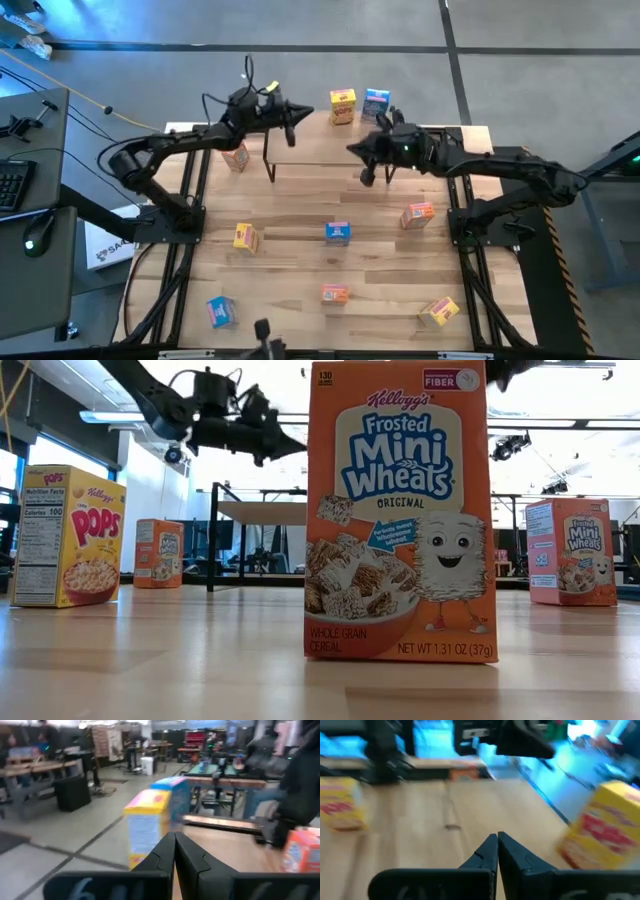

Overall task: Stack cereal on shelf
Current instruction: Put the middle right orange cereal box on the shelf

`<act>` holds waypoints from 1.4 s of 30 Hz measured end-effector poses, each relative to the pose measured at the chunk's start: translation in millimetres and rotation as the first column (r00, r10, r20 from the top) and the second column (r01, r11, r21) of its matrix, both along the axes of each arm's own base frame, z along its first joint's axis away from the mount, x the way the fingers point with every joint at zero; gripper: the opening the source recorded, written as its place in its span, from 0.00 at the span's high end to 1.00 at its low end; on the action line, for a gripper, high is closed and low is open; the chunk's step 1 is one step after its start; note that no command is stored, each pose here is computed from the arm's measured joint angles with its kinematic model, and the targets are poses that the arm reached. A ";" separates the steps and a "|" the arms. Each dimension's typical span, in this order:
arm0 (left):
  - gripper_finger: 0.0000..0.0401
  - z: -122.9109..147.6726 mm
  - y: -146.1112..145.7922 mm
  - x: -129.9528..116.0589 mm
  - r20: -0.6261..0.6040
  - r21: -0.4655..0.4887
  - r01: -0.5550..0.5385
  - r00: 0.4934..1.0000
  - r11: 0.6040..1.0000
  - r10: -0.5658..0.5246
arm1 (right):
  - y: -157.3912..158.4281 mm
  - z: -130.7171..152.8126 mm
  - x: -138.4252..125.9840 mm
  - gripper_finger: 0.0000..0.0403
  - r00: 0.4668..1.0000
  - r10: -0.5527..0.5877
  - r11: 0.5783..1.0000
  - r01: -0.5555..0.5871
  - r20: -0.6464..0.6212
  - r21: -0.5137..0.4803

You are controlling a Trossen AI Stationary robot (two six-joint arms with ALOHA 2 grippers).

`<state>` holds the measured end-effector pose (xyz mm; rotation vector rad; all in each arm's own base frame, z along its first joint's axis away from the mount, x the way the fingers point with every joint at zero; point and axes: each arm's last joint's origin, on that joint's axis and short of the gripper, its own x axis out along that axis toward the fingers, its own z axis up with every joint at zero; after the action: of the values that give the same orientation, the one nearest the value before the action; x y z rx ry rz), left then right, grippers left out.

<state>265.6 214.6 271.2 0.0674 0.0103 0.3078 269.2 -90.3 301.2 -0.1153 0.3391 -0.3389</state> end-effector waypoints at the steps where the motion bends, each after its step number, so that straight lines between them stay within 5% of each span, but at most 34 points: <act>1: 1.00 4.1 -5.6 -2.1 0.006 0.020 0.015 1.000 1.000 -0.015 | 1.1 -7.1 -0.2 1.00 0.999 0.029 1.000 -0.029 0.037 -0.005; 8: 1.00 19.5 -36.7 -24.5 -0.009 0.035 0.070 0.998 0.997 -0.070 | 30.7 -34.8 -20.4 1.00 0.985 0.061 0.997 -0.068 0.164 0.038; 11: 1.00 18.9 -45.2 -32.3 -0.024 0.030 0.077 0.997 0.997 -0.076 | 44.5 -29.1 -33.7 0.97 0.996 -0.037 0.997 0.032 0.086 0.068; 17: 1.00 10.9 -50.9 -39.5 -0.061 -0.006 0.076 0.995 0.997 -0.076 | 71.3 -8.7 -61.4 0.78 0.989 -0.032 0.988 0.053 -0.143 0.145; 21: 1.00 6.3 -51.0 -39.8 -0.095 -0.038 0.073 0.993 0.997 -0.076 | 82.0 -4.0 -75.2 0.57 0.941 -0.027 0.971 0.106 -0.338 0.216; 27: 1.00 4.8 -52.3 -39.0 -0.105 -0.050 0.078 0.991 0.996 -0.082 | 87.3 8.8 -95.6 0.33 0.849 -0.110 0.950 0.242 -0.517 0.195; 35: 1.00 2.9 -55.3 -37.2 -0.118 -0.070 0.088 0.988 0.994 -0.096 | 93.2 -3.4 -116.0 0.30 0.719 -0.099 0.915 0.337 -0.688 0.220; 42: 0.97 2.4 -57.0 -36.1 -0.117 -0.090 0.093 0.988 0.992 -0.103 | 96.8 -22.8 -116.4 0.30 0.661 -0.031 0.910 0.329 -0.749 0.253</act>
<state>229.4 157.7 273.6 0.0032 0.1407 0.2041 152.9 6.5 278.3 0.1730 1.2342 -0.4163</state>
